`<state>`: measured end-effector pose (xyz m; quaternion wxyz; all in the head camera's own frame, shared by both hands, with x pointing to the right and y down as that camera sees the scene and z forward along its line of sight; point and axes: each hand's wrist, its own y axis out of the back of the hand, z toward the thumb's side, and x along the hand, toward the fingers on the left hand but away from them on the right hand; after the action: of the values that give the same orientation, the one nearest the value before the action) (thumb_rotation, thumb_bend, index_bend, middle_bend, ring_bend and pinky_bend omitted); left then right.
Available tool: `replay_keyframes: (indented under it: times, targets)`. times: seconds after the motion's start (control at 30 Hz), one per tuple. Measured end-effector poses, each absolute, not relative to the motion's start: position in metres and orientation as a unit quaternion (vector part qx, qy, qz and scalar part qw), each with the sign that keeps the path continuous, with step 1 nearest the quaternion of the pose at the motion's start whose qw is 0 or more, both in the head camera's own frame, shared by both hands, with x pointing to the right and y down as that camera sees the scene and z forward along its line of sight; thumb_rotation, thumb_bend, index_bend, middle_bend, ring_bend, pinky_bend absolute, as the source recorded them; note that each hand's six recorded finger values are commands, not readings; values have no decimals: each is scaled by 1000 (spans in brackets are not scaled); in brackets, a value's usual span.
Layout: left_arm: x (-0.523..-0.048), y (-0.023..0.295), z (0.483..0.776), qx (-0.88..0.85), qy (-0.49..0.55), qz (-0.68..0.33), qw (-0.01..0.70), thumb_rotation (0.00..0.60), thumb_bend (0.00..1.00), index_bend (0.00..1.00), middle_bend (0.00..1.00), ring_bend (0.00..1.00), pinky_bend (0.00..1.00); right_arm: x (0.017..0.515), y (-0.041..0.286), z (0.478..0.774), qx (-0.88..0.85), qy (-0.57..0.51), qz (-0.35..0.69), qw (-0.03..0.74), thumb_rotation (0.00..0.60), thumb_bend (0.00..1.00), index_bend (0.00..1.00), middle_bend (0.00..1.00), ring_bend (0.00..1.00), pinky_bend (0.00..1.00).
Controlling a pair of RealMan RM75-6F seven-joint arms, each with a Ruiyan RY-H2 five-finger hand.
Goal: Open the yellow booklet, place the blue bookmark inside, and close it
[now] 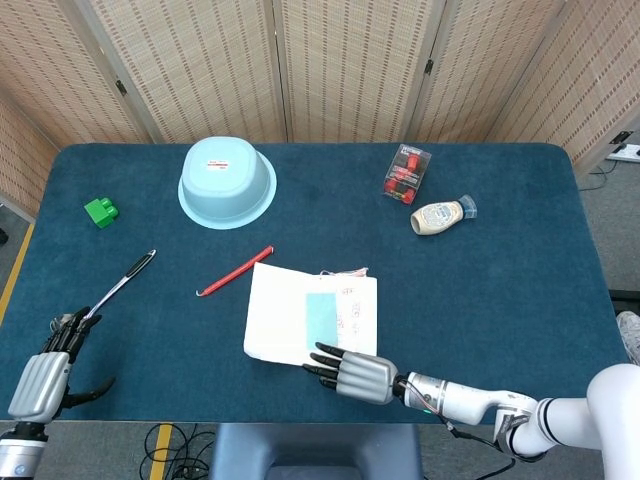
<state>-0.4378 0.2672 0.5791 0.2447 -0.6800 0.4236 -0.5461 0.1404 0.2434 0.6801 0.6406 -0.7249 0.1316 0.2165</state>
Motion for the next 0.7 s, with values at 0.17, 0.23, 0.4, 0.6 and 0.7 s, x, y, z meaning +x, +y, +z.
replay_keyframes:
  times: [0.17, 0.23, 0.4, 0.6, 0.7]
  targets:
    - [-441, 269, 581, -679, 424, -548, 241, 600, 232, 118, 30, 94, 166, 139, 246, 686, -716, 136, 223, 648, 600, 559, 256, 0, 0, 0]
    - [-442, 269, 581, -679, 425, -549, 240, 600, 232, 118, 30, 94, 166, 139, 246, 687, -713, 136, 227, 649, 600, 559, 256, 0, 0, 0]
    - [-442, 269, 583, -680, 424, -548, 239, 600, 232, 118, 30, 94, 166, 140, 248, 691, -706, 136, 233, 655, 600, 558, 256, 0, 0, 0]
    - [-442, 269, 583, -680, 424, -549, 239, 600, 232, 118, 30, 94, 166, 137, 248, 695, -702, 131, 236, 659, 600, 559, 256, 0, 0, 0]
    - [-443, 269, 584, -679, 424, -549, 238, 600, 233, 118, 30, 94, 166, 136, 246, 697, -698, 128, 237, 663, 600, 559, 256, 0, 0, 0]
